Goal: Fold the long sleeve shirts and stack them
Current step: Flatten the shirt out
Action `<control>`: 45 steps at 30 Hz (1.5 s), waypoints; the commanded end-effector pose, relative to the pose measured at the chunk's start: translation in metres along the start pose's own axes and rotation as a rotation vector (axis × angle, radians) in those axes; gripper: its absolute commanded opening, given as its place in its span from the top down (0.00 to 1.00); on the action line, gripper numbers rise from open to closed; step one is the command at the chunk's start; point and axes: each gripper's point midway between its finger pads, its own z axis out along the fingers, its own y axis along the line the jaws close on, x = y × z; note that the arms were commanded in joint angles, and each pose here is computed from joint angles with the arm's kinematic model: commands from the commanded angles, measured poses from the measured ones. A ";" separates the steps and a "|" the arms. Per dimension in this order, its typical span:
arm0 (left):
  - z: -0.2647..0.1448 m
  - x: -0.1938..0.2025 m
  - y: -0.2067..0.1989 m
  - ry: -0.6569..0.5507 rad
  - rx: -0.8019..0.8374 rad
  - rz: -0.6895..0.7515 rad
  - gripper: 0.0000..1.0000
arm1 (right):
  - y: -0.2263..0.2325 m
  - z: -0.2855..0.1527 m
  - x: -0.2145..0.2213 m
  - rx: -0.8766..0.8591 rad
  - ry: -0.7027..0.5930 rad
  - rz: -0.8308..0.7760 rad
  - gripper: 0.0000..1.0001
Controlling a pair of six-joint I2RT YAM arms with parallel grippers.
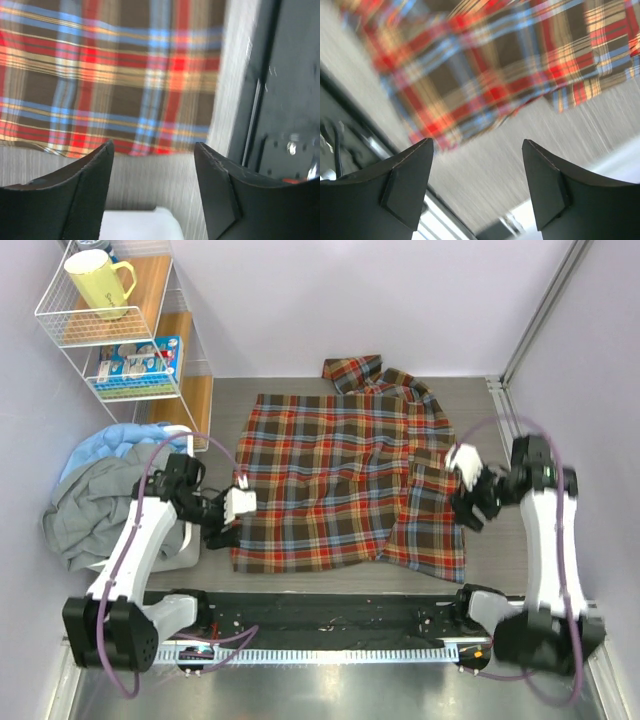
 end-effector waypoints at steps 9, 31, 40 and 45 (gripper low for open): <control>0.011 -0.043 0.079 -0.191 -0.080 -0.308 0.28 | -0.197 0.107 -0.037 0.136 -0.050 0.715 0.18; 0.021 -0.032 0.072 -0.189 -0.093 -0.268 0.25 | -0.205 0.179 0.029 0.146 0.166 0.894 0.36; 0.020 -0.035 0.072 -0.197 -0.096 -0.261 0.25 | -0.205 0.165 0.034 0.219 0.207 0.940 0.28; 0.021 -0.034 0.072 -0.195 -0.093 -0.262 0.25 | -0.196 0.171 0.032 0.164 0.197 0.955 0.35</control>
